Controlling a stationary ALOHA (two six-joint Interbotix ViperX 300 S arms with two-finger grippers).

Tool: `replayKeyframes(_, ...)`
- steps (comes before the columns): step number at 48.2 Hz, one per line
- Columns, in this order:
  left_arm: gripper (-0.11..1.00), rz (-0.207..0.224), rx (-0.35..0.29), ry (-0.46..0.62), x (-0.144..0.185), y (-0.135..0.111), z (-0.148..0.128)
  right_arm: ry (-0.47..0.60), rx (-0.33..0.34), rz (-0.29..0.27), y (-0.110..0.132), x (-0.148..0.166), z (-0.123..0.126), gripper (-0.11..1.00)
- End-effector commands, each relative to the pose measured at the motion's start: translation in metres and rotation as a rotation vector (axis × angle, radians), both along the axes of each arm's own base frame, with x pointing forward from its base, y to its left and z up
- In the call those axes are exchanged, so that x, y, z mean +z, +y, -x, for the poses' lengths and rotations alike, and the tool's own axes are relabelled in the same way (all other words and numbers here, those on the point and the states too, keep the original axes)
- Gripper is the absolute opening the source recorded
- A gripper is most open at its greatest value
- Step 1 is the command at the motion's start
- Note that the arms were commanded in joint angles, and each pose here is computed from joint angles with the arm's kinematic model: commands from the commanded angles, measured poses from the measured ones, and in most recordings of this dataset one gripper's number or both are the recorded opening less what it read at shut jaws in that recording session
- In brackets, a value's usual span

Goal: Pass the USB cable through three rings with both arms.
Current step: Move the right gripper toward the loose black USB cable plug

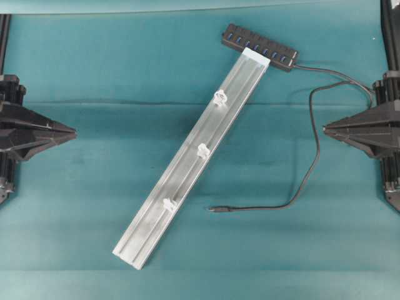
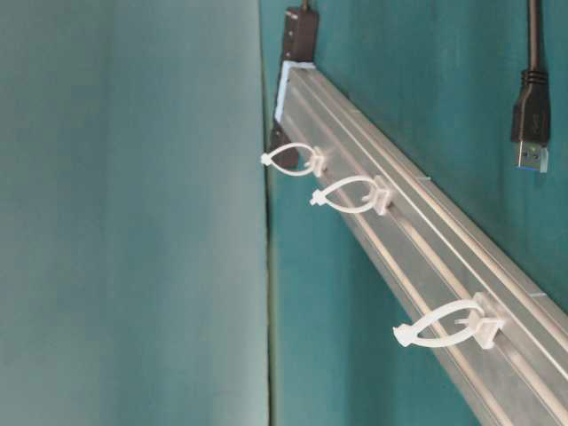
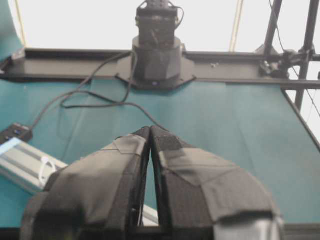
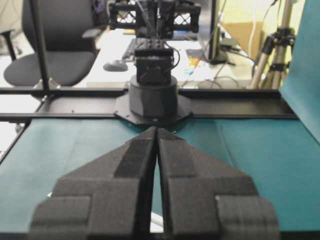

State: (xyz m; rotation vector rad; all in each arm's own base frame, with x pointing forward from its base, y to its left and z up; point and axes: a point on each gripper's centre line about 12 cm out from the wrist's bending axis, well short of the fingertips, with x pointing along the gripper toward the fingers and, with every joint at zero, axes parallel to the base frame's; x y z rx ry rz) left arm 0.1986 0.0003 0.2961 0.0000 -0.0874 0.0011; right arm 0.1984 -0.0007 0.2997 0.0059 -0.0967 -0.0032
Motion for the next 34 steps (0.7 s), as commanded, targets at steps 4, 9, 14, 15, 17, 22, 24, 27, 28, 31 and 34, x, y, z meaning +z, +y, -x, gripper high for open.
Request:
replayKeyframes(4, 0.11, 0.037, 0.0, -0.009, 0.017, 0.001, -0.007, 0.084, -0.021, -0.074, -0.004, -0.011, -0.006, 0.05)
replayKeyframes(9, 0.0, 0.044, -0.013, -0.012, 0.027, -0.001, -0.013, 0.202, -0.021, -0.144, -0.004, -0.012, -0.012, 0.0)
replayKeyframes(14, -0.01, 0.044, -0.033, -0.002, 0.03, -0.006, -0.018, 0.31, -0.008, -0.153, -0.001, -0.006, -0.02, 0.0)
replayKeyframes(15, -0.01, 0.044, -0.036, 0.002, 0.03, -0.006, -0.019, 0.333, -0.006, -0.153, 0.0, -0.005, -0.022, 0.0)
replayKeyframes(17, -0.01, 0.047, -0.04, 0.012, 0.029, -0.008, -0.021, 0.379, -0.004, -0.153, 0.001, -0.005, -0.025, 0.0)
replayKeyframes(22, -0.01, 0.049, -0.043, 0.033, 0.026, -0.008, -0.025, 0.511, -0.001, -0.155, 0.002, -0.011, -0.036, 0.0)
replayKeyframes(24, -0.01, 0.049, -0.043, 0.03, 0.026, -0.008, -0.025, 0.558, 0.002, -0.157, 0.003, -0.014, -0.04, 0.0)
replayKeyframes(27, -0.01, 0.049, -0.043, 0.022, 0.029, -0.008, -0.025, 0.628, 0.006, -0.17, 0.005, -0.02, -0.047, 0.0)
replayKeyframes(28, -0.01, 0.049, -0.043, 0.018, 0.031, -0.008, -0.025, 0.649, 0.008, -0.175, 0.006, -0.021, -0.05, 0.0)
replayKeyframes(31, -0.01, 0.049, -0.044, 0.007, 0.035, -0.008, -0.025, 0.713, 0.019, -0.181, 0.011, -0.027, -0.058, 0.0)
replayKeyframes(34, -0.01, 0.047, -0.043, 0.004, 0.037, -0.008, -0.025, 0.78, 0.025, -0.186, 0.015, -0.032, -0.067, 0.0)
